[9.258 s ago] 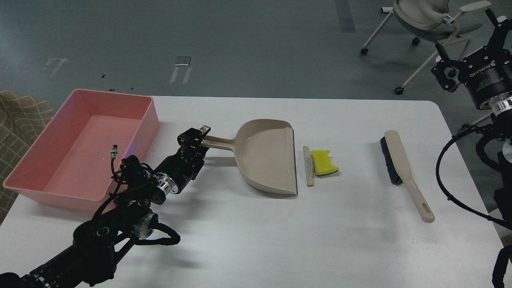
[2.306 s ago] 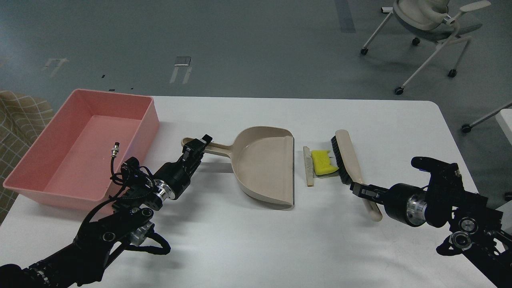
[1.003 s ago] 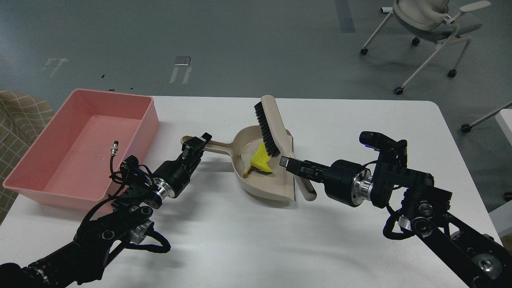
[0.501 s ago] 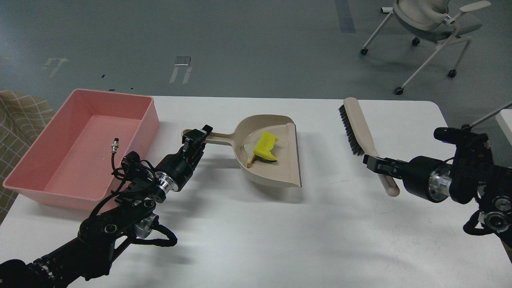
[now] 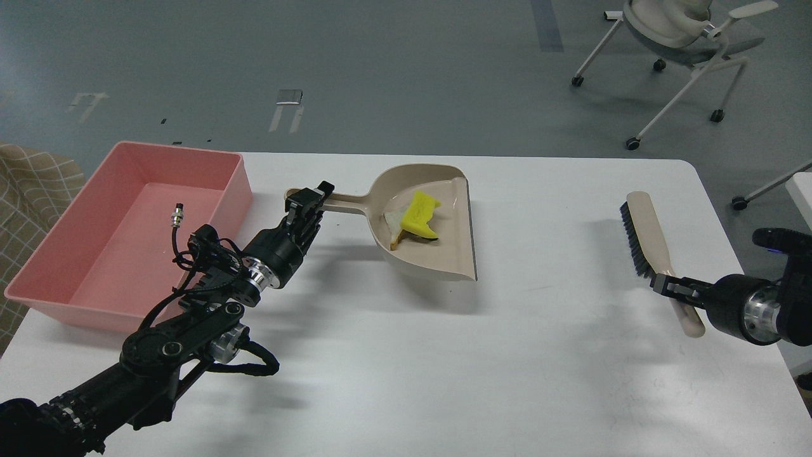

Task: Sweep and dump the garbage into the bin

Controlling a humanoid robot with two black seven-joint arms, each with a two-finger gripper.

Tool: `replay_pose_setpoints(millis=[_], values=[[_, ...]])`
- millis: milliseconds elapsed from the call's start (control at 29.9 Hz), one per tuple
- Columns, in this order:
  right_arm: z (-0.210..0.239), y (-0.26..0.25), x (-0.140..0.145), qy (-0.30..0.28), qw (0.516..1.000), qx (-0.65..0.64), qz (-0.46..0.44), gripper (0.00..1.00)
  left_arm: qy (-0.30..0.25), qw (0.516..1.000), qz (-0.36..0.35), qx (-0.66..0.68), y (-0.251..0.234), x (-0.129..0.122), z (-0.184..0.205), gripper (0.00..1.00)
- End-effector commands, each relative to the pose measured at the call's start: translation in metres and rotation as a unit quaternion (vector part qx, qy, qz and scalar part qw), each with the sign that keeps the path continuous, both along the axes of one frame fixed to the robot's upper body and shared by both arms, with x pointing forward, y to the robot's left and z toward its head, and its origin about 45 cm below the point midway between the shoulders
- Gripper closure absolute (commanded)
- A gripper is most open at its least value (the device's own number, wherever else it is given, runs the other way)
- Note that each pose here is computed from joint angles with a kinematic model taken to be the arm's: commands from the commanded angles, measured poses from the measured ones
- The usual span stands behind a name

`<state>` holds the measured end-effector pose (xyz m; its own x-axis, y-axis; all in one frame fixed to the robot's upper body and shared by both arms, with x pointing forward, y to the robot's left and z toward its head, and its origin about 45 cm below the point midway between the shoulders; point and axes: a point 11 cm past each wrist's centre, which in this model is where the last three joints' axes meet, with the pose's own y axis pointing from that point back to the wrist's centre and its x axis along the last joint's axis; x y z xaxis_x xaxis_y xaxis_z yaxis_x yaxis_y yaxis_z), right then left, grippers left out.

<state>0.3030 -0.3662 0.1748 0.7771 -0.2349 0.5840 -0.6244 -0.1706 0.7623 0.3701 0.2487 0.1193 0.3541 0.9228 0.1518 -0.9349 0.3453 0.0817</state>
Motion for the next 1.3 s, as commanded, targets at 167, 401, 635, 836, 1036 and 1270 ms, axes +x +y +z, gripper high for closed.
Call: replay_pose_setpoints(millis=[167,401,635,836,1036,1270], values=[[-0.012,-0.004,-0.011,0.018,1.0,-0.001,-0.006,1.0,-0.017,1.0,0.003,-0.011,-0.002,0.015,0.018,1.0],[-0.015,-0.001,-0.012,0.02,1.0,0.005,-0.005,1.0,-0.018,1.0,0.004,-0.005,0.003,0.015,0.018,1.0],[-0.012,-0.002,-0.01,0.016,1.0,0.005,-0.008,0.59,-0.018,1.0,0.006,-0.005,0.005,0.016,0.019,1.0],[-0.007,-0.003,-0.007,0.008,1.0,0.008,-0.013,0.48,-0.021,1.0,0.006,-0.005,0.005,0.018,0.022,1.0],[-0.001,-0.005,-0.004,0.0,1.0,0.01,-0.015,0.46,-0.023,1.0,0.007,-0.005,0.006,0.019,0.023,1.0],[0.04,-0.02,0.019,-0.06,0.995,0.054,-0.06,0.29,-0.03,0.999,0.017,-0.015,0.014,0.023,0.033,1.0]])
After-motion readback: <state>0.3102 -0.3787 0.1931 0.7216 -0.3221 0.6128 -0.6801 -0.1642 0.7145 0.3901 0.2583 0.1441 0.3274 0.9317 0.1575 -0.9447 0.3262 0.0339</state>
